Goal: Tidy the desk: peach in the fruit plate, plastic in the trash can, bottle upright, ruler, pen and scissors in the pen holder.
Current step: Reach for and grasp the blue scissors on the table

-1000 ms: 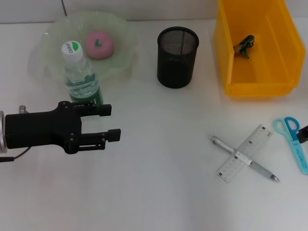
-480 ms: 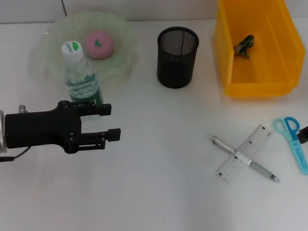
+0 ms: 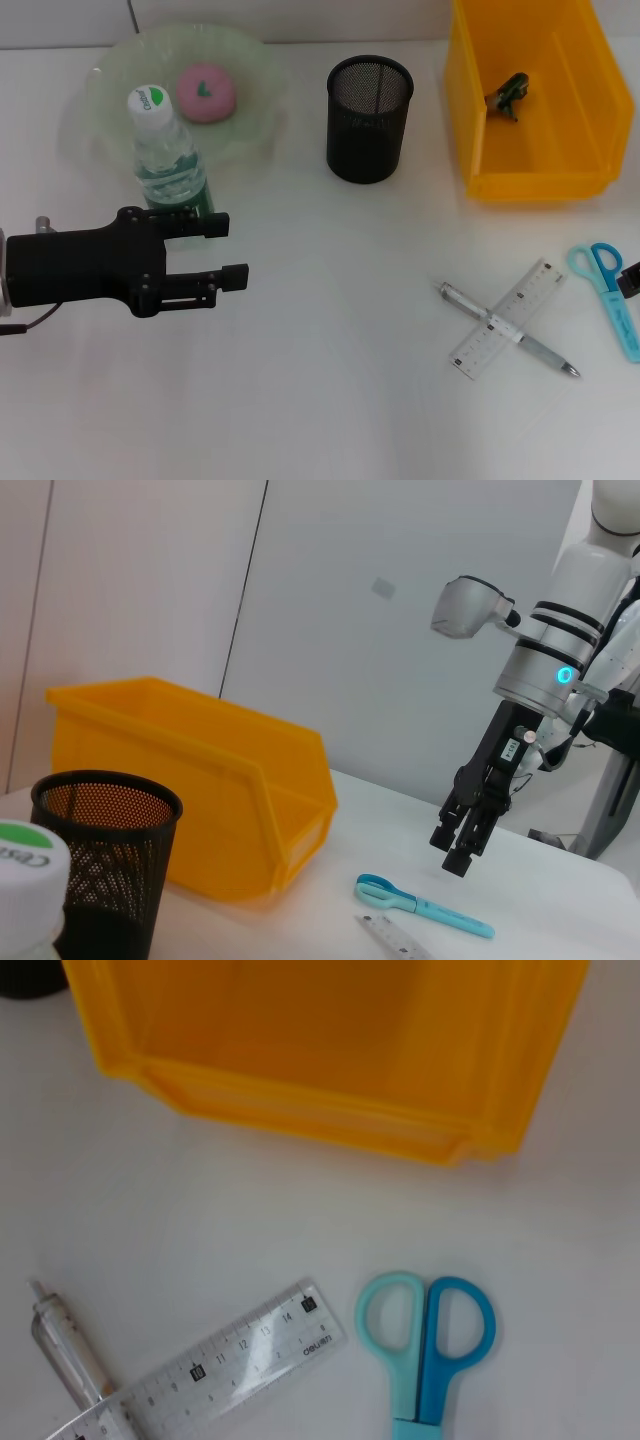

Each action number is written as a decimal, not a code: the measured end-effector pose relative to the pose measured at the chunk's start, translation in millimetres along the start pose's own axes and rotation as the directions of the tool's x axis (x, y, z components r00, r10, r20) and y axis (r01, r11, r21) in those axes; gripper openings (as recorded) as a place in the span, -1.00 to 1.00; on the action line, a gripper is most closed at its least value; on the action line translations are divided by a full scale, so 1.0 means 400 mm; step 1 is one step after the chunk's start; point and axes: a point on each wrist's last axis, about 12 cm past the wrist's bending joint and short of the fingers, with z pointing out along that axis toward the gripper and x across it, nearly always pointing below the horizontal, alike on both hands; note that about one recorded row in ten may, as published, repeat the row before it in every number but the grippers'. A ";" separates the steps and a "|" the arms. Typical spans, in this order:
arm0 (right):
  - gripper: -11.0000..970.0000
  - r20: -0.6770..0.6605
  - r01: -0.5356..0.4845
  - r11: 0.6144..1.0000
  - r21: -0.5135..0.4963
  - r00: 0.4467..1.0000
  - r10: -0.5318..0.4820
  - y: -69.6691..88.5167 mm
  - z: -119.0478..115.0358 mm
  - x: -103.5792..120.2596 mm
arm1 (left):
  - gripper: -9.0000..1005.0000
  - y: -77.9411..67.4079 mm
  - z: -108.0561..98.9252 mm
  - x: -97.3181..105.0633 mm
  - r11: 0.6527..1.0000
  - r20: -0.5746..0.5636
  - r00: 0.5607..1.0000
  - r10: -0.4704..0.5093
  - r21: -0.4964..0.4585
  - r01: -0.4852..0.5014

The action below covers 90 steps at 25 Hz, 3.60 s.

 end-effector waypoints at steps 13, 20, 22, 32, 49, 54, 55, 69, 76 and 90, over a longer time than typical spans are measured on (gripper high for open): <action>0.54 -0.004 0.000 1.000 -0.003 1.000 0.000 0.001 0.002 -0.001 | 0.45 0.002 -0.002 -0.004 1.000 -0.002 1.000 0.008 -0.004 -0.008; 0.54 -0.007 -0.010 1.000 -0.005 1.000 0.010 -0.004 0.006 0.007 | 0.45 0.002 -0.002 -0.005 1.000 -0.002 1.000 0.008 -0.003 -0.008; 0.54 -0.007 -0.012 1.000 -0.007 1.000 0.012 -0.005 0.007 0.008 | 0.45 0.002 -0.001 -0.006 1.000 -0.002 1.000 0.008 -0.001 -0.008; 0.54 -0.023 -0.016 1.000 -0.017 1.000 0.015 -0.004 0.022 0.014 | 0.45 0.002 0.000 -0.009 1.000 -0.002 1.000 0.014 0.000 -0.014; 0.53 -0.060 0.011 1.000 0.021 0.998 -0.010 0.050 0.064 0.001 | 0.45 -0.002 -0.003 0.003 1.000 -0.002 1.000 0.011 -0.005 -0.011; 0.53 -0.055 0.015 0.999 0.033 0.998 -0.013 0.062 0.068 -0.006 | 0.45 -0.004 -0.006 0.008 1.000 -0.002 1.000 0.006 -0.011 -0.006; 0.53 -0.055 0.021 0.999 0.038 0.998 -0.019 0.067 0.072 -0.008 | 0.45 -0.004 -0.006 0.008 1.000 -0.002 1.000 0.007 -0.010 -0.007; 0.53 -0.046 0.004 0.999 0.049 0.999 -0.002 0.062 0.089 -0.011 | 0.45 -0.004 -0.012 0.011 1.000 -0.007 1.000 0.005 -0.016 -0.005; 0.46 -0.052 0.012 0.999 0.050 0.999 -0.009 0.063 0.091 -0.011 | 0.45 -0.004 -0.010 0.012 1.000 -0.009 1.000 0.005 -0.015 -0.005; -0.22 -0.054 0.010 0.999 0.049 0.998 -0.007 0.061 0.094 -0.010 | 0.45 -0.005 -0.007 0.013 1.000 -0.010 1.000 0.003 -0.015 -0.003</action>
